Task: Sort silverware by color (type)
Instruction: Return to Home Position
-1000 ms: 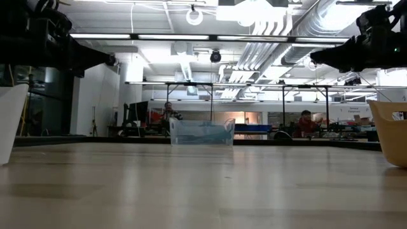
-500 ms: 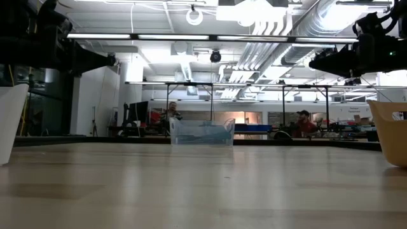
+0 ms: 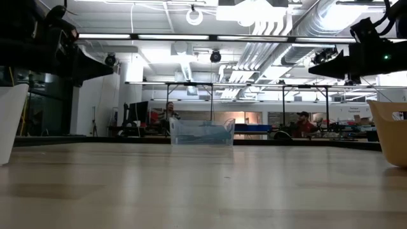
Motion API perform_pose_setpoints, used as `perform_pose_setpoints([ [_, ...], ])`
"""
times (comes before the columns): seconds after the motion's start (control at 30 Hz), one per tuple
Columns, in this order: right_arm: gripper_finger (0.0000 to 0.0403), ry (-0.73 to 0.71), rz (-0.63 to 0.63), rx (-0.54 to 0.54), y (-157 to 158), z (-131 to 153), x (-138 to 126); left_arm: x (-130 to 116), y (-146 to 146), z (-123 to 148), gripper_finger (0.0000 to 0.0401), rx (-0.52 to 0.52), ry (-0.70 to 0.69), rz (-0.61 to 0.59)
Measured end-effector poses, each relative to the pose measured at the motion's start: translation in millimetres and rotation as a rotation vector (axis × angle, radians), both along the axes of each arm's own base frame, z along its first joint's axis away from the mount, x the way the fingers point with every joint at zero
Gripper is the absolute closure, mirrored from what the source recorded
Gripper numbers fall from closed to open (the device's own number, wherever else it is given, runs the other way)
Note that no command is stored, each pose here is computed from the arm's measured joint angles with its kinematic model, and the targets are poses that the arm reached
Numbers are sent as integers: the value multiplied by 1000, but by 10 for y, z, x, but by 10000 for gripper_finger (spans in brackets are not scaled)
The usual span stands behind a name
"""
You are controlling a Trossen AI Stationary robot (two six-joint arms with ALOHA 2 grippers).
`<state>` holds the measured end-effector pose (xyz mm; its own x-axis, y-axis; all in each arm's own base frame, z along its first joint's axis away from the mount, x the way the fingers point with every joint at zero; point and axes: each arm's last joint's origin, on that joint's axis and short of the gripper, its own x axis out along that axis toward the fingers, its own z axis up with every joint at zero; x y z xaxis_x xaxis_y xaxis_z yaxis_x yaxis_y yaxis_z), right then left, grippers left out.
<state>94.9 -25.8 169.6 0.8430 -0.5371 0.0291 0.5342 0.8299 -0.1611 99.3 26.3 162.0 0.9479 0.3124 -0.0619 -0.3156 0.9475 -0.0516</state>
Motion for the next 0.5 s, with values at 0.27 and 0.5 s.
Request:
perform_pose_setpoints([
  [0.27, 403, 13, 4, 17, -1, -17, 15, 17, 4, -25, 401, -9, 29, 0],
  [0.5, 402, 13, 4, 18, -1, -18, 15, 17, 4, -26, 401, -9, 29, 0],
])
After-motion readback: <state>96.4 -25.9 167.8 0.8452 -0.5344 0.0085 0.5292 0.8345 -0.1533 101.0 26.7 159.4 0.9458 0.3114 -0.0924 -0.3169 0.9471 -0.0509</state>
